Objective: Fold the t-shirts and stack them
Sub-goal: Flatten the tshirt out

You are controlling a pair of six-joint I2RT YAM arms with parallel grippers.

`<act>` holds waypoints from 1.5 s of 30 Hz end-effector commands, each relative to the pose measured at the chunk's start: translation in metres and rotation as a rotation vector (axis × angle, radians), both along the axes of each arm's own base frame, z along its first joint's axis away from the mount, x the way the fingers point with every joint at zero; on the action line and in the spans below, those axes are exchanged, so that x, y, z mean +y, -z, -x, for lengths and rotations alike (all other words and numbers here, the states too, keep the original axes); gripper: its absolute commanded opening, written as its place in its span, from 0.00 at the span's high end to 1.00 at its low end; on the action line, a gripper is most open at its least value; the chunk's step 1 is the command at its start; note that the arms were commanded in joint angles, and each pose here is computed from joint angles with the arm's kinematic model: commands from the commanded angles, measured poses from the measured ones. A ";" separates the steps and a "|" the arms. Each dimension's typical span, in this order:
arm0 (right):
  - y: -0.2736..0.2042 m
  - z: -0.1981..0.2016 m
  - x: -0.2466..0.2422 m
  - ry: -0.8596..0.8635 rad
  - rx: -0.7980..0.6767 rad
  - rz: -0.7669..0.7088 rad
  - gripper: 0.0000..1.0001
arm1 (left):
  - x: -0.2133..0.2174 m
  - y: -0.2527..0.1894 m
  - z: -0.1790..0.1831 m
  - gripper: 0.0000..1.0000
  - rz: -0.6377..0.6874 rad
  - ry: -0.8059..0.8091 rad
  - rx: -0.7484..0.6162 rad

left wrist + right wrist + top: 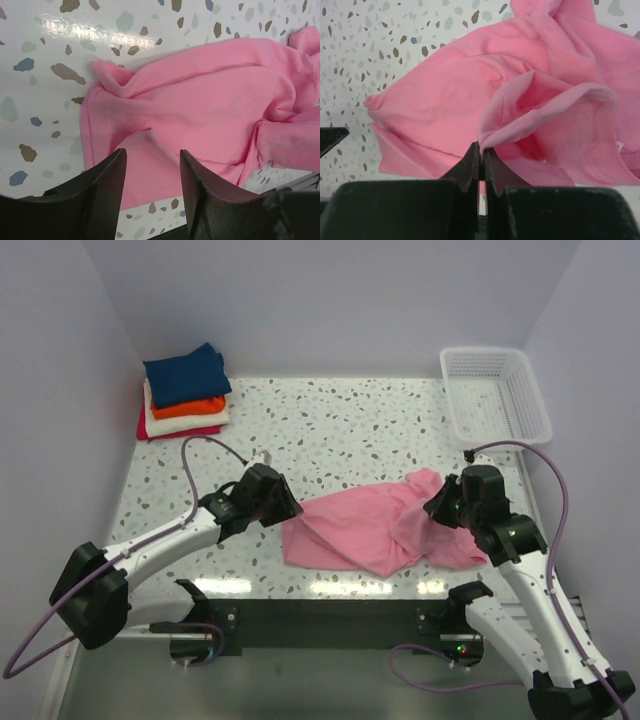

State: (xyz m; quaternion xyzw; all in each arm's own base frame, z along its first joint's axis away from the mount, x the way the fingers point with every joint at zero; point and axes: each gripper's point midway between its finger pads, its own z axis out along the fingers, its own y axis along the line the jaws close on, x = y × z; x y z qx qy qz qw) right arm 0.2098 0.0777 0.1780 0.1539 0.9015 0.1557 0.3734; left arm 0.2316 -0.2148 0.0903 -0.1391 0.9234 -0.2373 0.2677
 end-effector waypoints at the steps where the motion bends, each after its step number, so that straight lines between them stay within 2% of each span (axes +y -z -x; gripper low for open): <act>1: -0.005 -0.009 0.005 -0.030 -0.048 -0.005 1.00 | -0.014 -0.023 -0.026 0.48 0.039 -0.091 -0.072; 5: -0.004 -0.008 0.008 -0.045 -0.045 -0.016 1.00 | -0.016 -0.015 -0.031 0.48 -0.062 -0.109 -0.048; 10: -0.002 -0.005 0.008 -0.047 -0.052 -0.020 1.00 | -0.017 -0.012 -0.037 0.49 -0.126 -0.092 -0.066; 17: 0.001 -0.004 0.007 -0.050 -0.050 -0.016 1.00 | -0.021 0.009 -0.029 0.53 -0.228 -0.059 -0.027; 38: 0.012 -0.007 0.008 -0.051 -0.034 -0.010 1.00 | -0.032 0.025 -0.026 0.59 -0.304 -0.008 -0.014; 44: 0.016 -0.006 0.008 -0.051 -0.026 -0.008 1.00 | -0.032 0.029 -0.021 0.67 -0.315 0.004 -0.008; 45: 0.016 -0.006 0.007 -0.050 -0.025 -0.007 1.00 | -0.031 0.029 -0.020 0.72 -0.318 0.001 -0.006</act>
